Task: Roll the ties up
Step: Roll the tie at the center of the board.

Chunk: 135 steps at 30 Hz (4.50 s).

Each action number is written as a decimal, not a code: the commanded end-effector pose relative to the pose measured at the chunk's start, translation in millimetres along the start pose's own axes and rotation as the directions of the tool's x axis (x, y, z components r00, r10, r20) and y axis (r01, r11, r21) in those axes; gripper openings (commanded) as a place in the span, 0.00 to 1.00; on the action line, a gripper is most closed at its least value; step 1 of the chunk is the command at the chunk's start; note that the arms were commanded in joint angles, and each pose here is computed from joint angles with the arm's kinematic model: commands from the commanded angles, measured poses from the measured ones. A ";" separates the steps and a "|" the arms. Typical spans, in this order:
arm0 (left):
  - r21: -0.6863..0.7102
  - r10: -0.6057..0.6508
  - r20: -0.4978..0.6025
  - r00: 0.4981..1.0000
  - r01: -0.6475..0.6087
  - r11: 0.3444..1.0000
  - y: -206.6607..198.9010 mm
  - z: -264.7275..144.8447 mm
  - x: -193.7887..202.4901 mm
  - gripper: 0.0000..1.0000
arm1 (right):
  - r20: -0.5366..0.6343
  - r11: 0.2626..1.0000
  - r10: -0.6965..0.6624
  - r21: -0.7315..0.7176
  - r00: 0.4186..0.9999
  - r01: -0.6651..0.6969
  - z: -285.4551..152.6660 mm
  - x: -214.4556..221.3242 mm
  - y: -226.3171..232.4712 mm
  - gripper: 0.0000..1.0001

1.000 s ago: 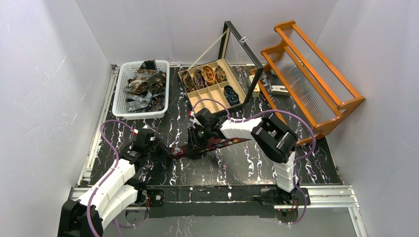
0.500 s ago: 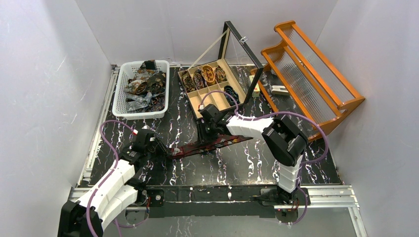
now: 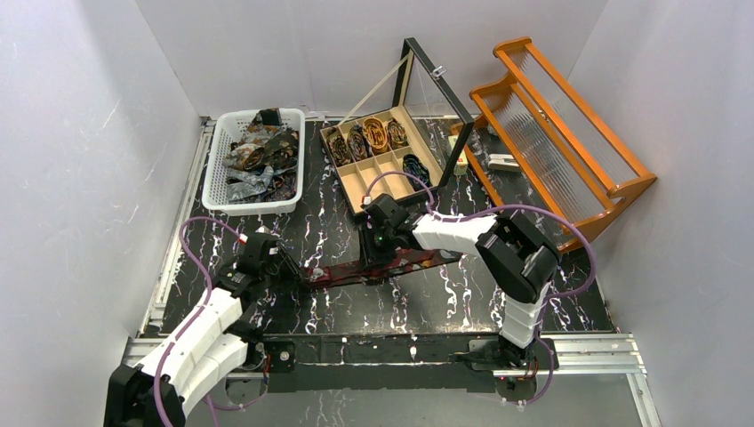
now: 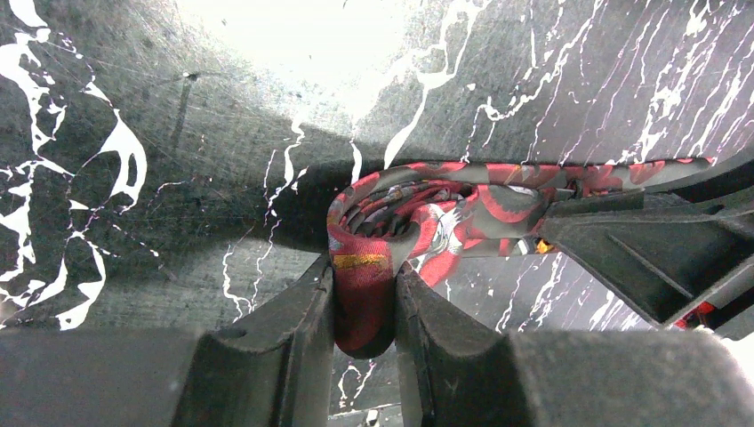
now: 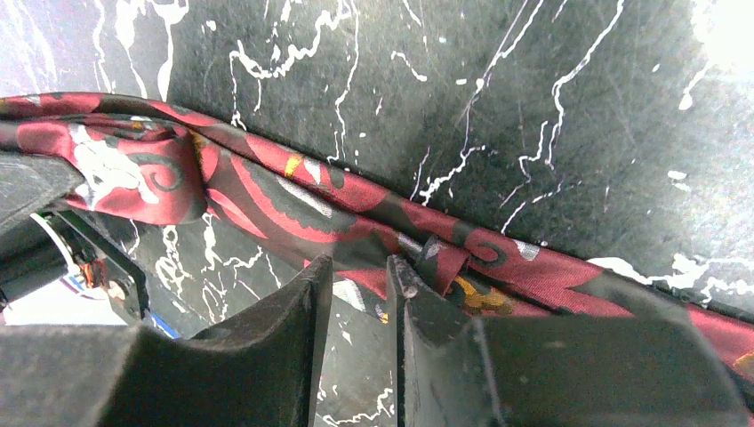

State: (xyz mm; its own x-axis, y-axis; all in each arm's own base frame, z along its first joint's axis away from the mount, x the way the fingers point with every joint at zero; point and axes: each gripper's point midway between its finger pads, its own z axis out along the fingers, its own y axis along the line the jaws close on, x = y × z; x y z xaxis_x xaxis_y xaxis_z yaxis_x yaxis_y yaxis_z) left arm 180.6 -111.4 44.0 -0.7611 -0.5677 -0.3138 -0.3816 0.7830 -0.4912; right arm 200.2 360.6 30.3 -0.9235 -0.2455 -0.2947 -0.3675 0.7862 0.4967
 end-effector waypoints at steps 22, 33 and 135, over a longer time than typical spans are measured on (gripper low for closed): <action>0.017 0.146 -0.056 0.988 -0.145 0.989 -20.9 -15.3 -2.9 0.16 | 0.014 0.945 -0.027 -0.326 1.000 0.030 -26.4 -24.1 95.4 0.45; -0.057 0.198 -0.064 0.978 -0.201 0.978 -15.9 -21.9 -4.6 0.16 | -0.078 0.941 0.007 -0.337 0.997 -0.033 8.3 -7.6 103.0 0.36; -0.663 0.778 -0.048 0.626 -0.603 0.444 -102.2 23.6 20.6 0.51 | 0.172 0.949 0.310 -0.111 0.935 -0.294 -69.0 -24.7 -60.4 0.64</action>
State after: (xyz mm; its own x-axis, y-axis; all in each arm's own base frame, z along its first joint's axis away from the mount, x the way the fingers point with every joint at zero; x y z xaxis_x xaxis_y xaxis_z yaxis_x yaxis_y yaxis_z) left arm 211.7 -182.2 66.9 -0.8042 0.2930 -0.5171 -0.0914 0.7986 0.5949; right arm 234.3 283.9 53.3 -0.9667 0.1071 -0.2325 -0.0699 0.7632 0.6424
